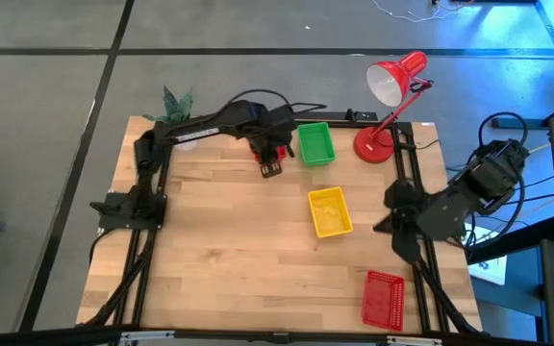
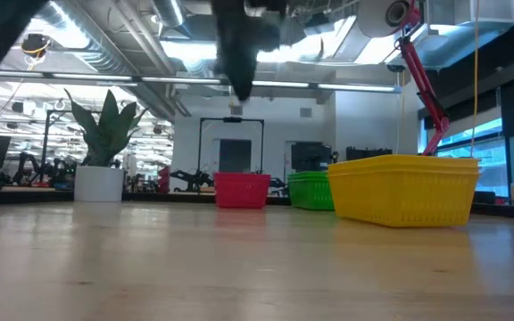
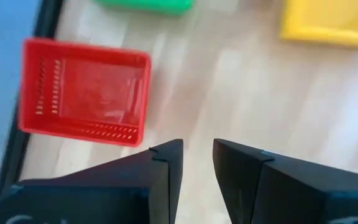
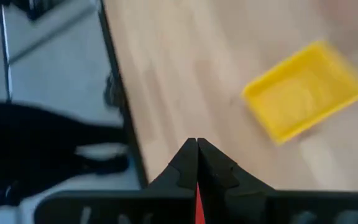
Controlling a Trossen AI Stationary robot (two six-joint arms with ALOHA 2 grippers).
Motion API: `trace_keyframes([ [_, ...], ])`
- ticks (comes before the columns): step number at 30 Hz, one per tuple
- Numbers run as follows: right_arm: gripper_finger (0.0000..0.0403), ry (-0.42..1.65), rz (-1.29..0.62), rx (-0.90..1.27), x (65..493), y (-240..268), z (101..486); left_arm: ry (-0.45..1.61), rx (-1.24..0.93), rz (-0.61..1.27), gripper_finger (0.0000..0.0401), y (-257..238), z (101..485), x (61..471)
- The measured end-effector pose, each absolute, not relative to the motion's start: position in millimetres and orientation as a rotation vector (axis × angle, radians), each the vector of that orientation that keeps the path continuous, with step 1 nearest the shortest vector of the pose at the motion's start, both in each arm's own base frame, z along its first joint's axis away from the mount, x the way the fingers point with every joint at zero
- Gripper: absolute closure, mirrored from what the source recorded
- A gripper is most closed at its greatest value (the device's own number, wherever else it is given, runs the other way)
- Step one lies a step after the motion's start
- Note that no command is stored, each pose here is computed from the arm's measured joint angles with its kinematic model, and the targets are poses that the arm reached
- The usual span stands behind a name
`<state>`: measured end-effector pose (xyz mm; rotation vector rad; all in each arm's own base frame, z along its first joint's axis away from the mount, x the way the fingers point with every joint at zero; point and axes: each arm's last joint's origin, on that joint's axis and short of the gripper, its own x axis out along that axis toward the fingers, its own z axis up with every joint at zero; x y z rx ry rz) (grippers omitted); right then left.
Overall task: Stack baskets by color
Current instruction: Stack the bottom red bin on the top red bin
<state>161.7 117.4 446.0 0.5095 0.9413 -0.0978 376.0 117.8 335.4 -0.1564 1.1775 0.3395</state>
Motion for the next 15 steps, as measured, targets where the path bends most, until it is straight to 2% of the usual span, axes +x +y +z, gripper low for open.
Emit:
trace_keyframes([
  [8, 0.0397, 1.178, -0.026, 0.574, 183, 143, 426, 0.955, -0.167, 0.358, 0.0321, 51, 404, 338],
  [15, 0.0347, 1.316, 0.005, 0.589, 201, 159, 409, 0.839, -0.163, 0.314, 0.0321, 3, 435, 311],
])
